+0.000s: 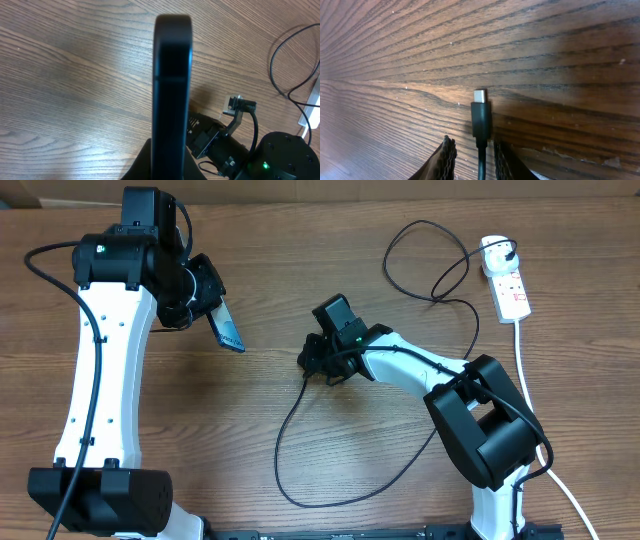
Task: Plug charger to phone and switch on socket
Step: 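Close the right gripper on the USB-C plug, then lift the plug with the right gripper toward the phone's bottom edge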
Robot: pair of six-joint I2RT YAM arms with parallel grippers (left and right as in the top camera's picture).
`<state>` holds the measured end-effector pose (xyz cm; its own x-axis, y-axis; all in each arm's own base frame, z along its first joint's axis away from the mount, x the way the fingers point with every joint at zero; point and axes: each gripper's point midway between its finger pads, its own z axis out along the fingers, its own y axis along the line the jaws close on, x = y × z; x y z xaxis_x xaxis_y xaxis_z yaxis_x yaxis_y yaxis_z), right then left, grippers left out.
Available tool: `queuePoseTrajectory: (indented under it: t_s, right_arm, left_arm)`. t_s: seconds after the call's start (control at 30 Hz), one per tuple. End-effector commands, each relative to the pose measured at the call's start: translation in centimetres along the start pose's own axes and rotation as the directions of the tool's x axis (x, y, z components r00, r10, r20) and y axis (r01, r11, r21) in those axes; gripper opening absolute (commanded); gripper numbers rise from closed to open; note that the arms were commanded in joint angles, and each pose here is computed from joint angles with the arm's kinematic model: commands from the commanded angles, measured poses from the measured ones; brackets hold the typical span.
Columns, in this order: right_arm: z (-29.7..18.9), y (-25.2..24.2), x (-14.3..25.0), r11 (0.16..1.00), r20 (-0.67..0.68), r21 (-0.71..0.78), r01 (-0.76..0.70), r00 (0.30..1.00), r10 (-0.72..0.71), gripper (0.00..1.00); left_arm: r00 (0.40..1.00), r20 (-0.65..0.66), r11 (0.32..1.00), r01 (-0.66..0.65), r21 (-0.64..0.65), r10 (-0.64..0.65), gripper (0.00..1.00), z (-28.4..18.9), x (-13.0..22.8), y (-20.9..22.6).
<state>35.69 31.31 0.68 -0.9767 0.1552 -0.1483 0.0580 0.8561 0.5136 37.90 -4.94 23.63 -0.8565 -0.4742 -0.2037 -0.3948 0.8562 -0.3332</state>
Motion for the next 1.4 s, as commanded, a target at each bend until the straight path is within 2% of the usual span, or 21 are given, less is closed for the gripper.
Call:
queuePoseTrajectory:
  t_s: [0.0, 0.13, 0.33, 0.5, 0.97, 1.23, 1.37]
  right_arm:
    - [1.0, -0.8, 0.6, 1.000, -0.021, 0.022, -0.005, 1.000, 0.005, 0.26]
    - [1.0, -0.8, 0.6, 1.000, -0.022, 0.023, -0.005, 1.000, 0.005, 0.15]
    - [1.0, -0.8, 0.7, 1.000, -0.024, 0.024, -0.002, 1.000, 0.003, 0.11]
    - [1.0, -0.9, 0.9, 1.000, -0.038, 0.024, -0.007, 0.999, 0.008, 0.04]
    - [-0.1, -0.8, 0.1, 0.994, -0.111, -0.081, -0.071, 0.992, 0.062, 0.04]
    - [-1.6, -0.8, -0.4, 0.970, -0.204, -0.196, -0.145, 0.973, 0.104, 0.04]
    - [-2.9, 0.5, -0.4, 0.938, -0.259, -0.325, -0.122, 0.965, 0.036, 0.04]
  left_arm:
    - [1.000, 0.015, 0.999, -0.002, 0.037, 0.002, 0.04, -0.7, -0.4, -1.0]
    - [1.000, 0.013, 0.999, -0.006, 0.039, 0.005, 0.04, -0.7, -0.2, -1.2]
    - [1.000, 0.012, 0.999, -0.006, 0.039, 0.006, 0.04, -0.7, -0.2, -1.2]
    - [1.000, 0.013, 0.999, -0.006, 0.039, 0.006, 0.04, -0.7, -0.2, -1.2]
    - [1.000, 0.013, 0.999, -0.006, 0.039, 0.006, 0.04, -0.7, -0.2, -1.2]
    - [1.000, 0.013, 0.999, -0.006, 0.039, 0.006, 0.04, -0.7, -0.2, -1.2]
    - [1.000, 0.014, 0.999, -0.006, 0.039, 0.005, 0.04, -0.7, -0.3, -1.2]
